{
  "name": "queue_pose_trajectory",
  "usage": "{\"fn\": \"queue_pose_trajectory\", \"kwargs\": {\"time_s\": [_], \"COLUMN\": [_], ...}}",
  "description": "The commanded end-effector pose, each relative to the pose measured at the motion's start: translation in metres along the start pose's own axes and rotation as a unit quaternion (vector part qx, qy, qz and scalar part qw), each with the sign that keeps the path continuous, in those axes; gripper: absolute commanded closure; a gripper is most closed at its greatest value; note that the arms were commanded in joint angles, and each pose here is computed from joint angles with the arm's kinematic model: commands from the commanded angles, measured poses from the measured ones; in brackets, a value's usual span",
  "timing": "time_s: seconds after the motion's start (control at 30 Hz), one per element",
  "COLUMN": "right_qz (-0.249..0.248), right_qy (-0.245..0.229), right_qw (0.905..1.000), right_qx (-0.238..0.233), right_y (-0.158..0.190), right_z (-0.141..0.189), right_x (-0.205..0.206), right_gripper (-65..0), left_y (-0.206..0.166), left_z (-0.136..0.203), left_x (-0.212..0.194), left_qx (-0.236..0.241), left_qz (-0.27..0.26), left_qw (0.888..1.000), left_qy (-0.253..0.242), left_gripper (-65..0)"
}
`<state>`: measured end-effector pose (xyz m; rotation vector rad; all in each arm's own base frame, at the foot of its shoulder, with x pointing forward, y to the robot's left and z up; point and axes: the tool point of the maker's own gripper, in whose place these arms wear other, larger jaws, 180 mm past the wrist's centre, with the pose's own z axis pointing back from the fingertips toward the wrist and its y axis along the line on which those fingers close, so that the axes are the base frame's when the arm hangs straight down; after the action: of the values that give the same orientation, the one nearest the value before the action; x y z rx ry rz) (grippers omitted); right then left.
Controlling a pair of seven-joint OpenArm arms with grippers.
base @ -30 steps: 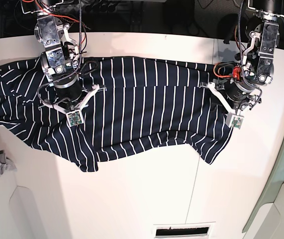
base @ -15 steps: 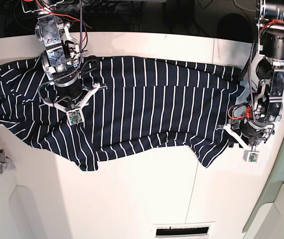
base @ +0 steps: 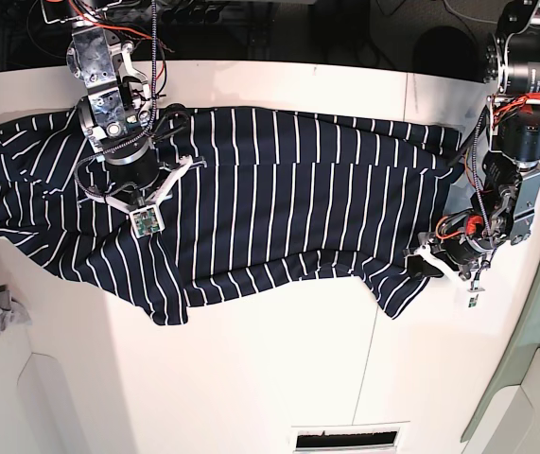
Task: Layout the t-shirt on the table in an organized manner, then fold the t-shirt properly
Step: 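Stretch the striped strip lengthwise, right gripper pulling away from the left gripper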
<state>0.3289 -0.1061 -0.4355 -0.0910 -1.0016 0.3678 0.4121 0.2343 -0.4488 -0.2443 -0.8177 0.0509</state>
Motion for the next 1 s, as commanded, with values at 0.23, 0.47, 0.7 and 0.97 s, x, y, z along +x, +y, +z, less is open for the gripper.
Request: {"fn": "queue_pose_trajectory", "kwargs": {"time_s": [0.23,0.47,0.7,0.97], "right_qz": [0.001,0.007,0.041,0.034], "right_qy": [-0.024,-0.029,-0.06,-0.115], "right_qw": [0.9997,0.9995,0.9967,0.9906], "right_qx": [-0.004,-0.008,-0.035,-0.066], "right_y": [-0.003,-0.01,-0.051,-0.115], "right_z": [0.0,-0.001,0.01,0.035], "right_x": [0.014,0.018,0.038,0.079], "right_gripper": [0.0,0.0,0.0,0.0], "left_y": [-0.016,-0.036,-0.036,-0.039], "left_z": [-0.005,0.008,0.051,0.078], "left_x": [0.014,0.041,0.091,0.077], "left_qx": [-0.015,-0.094,-0.131,-0.143], "left_qz": [-0.006,-0.04,-0.089,-0.118], "left_qw": [1.0,0.993,0.979,0.973], "left_qy": [-0.016,-0.064,-0.132,-0.135], "left_gripper": [-14.8,0.0,0.0,0.0]}}
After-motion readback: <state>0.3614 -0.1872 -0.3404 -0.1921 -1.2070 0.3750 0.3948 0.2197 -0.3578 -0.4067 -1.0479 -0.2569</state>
